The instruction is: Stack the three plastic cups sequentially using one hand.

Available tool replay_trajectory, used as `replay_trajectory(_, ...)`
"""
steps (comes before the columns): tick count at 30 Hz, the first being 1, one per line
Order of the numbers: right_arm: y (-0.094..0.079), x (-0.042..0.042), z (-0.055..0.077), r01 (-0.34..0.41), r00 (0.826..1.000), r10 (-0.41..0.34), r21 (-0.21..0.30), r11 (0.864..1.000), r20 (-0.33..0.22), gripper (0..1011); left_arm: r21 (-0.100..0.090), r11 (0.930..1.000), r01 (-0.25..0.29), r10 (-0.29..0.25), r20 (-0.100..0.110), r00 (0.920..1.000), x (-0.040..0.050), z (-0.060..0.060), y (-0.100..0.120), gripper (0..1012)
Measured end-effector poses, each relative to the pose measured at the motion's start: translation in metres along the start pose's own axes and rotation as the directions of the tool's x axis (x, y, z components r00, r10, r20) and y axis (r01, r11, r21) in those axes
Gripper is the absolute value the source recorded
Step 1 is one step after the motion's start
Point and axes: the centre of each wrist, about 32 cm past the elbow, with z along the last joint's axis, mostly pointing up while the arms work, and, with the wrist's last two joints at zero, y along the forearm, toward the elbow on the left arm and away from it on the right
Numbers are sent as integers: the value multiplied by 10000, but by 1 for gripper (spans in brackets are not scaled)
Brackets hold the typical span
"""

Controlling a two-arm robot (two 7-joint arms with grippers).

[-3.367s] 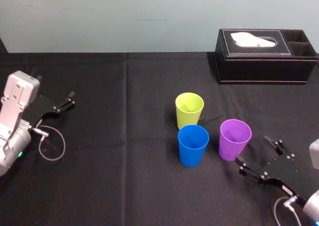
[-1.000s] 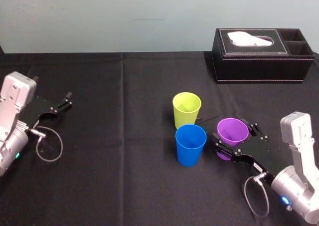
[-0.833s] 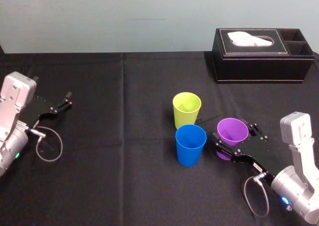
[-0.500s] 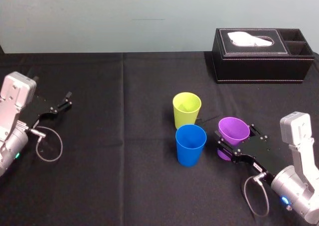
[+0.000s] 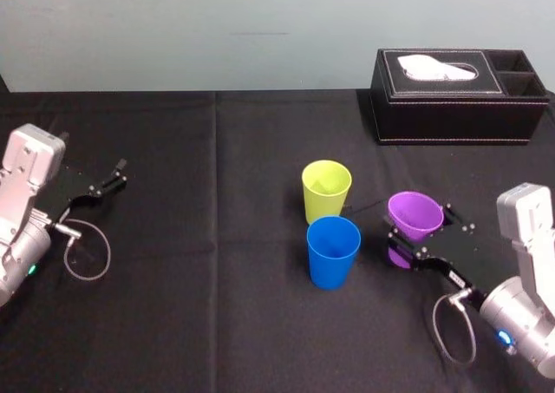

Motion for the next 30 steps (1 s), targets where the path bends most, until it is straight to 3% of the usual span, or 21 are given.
replay_trajectory(9,170,109,267,7,9998,-13,334,9994,193,744,-1,10000,-1,1,0,10000,0,0,0,1011)
replay_trajectory(16,446,159,529,-343,9993,329,1034,9941,148,744,-1,10000,0,0,0,10000,0,0,0,1011)
replay_trajectory(23,669,142,617,-811,9967,810,1421,9865,61,744,-1,10000,0,0,0,10000,0,0,0,1011)
replay_trajectory(30,833,117,596,-1335,9910,1306,1451,9804,295,744,-1,10000,0,0,0,10000,0,0,0,1012)
